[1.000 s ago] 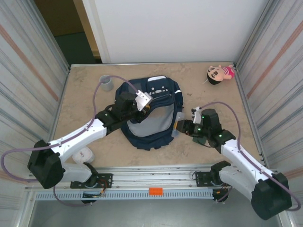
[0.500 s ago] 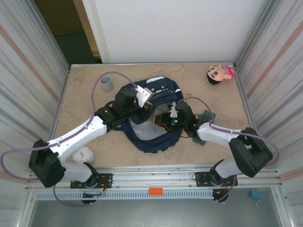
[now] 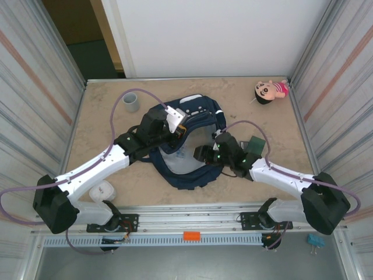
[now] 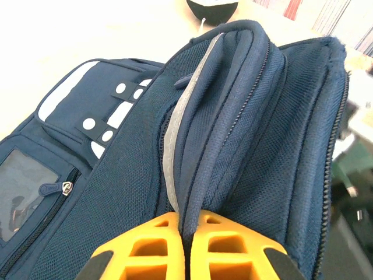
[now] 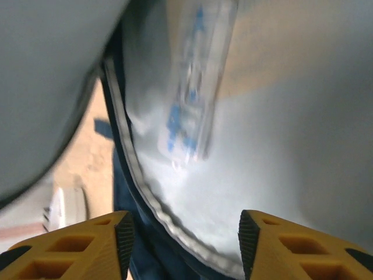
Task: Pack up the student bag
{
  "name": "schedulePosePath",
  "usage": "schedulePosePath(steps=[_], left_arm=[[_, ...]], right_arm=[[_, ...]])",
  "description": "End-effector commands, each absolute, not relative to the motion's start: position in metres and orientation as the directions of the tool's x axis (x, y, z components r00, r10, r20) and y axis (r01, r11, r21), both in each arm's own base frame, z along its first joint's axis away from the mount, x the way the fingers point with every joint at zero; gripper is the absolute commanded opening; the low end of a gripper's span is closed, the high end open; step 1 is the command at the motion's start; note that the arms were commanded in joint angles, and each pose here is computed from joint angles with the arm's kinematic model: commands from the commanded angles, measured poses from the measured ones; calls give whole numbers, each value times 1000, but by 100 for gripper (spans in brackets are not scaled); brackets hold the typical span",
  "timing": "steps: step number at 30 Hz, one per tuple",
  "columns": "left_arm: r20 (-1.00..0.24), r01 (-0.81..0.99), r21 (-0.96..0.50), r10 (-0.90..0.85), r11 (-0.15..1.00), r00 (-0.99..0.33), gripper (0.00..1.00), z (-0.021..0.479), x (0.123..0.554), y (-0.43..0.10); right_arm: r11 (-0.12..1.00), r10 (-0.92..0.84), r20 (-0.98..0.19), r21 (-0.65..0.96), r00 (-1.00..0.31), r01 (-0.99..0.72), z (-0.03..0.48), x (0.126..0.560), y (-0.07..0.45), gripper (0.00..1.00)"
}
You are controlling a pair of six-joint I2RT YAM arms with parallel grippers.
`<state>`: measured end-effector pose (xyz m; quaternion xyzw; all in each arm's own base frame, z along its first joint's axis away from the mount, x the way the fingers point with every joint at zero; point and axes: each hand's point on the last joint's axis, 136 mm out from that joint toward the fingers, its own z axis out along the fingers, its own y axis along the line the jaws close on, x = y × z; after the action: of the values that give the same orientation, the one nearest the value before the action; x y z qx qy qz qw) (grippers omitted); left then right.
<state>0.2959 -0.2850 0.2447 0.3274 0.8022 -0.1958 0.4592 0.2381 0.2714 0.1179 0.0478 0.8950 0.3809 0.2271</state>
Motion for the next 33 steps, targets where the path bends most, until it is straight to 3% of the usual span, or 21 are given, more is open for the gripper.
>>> schedulePosePath(steps=[1,5,8,17,23,28,33], left_arm=[[-944,714,-1,235,701,-232,0,297,301,-293],[-945,716,-5,231,698,-232,0,299,300,-293],[-947,711,2,230,703,-225,0,302,299,-290],[-954,709,18,224,705,-198,0,314,294,-284],[-956,709,29,226,705,-186,0,318,292,-281],[-957,715,28,225,698,-183,0,319,290,-282],[-957,717,36,230,696,-176,0,319,291,-283]], right_arm=[[728,271,-430,677,-861,-108,112,241,281,50],[703,317,-537,686,-782,-187,125,253,304,60],[717,342,-572,672,-746,-186,123,265,312,60],[714,412,-566,687,-714,-132,88,293,332,53],[713,360,-621,665,-697,-223,86,316,356,38],[710,299,-672,631,-678,-312,92,338,374,31],[634,250,-661,664,-707,-396,90,350,405,26]])
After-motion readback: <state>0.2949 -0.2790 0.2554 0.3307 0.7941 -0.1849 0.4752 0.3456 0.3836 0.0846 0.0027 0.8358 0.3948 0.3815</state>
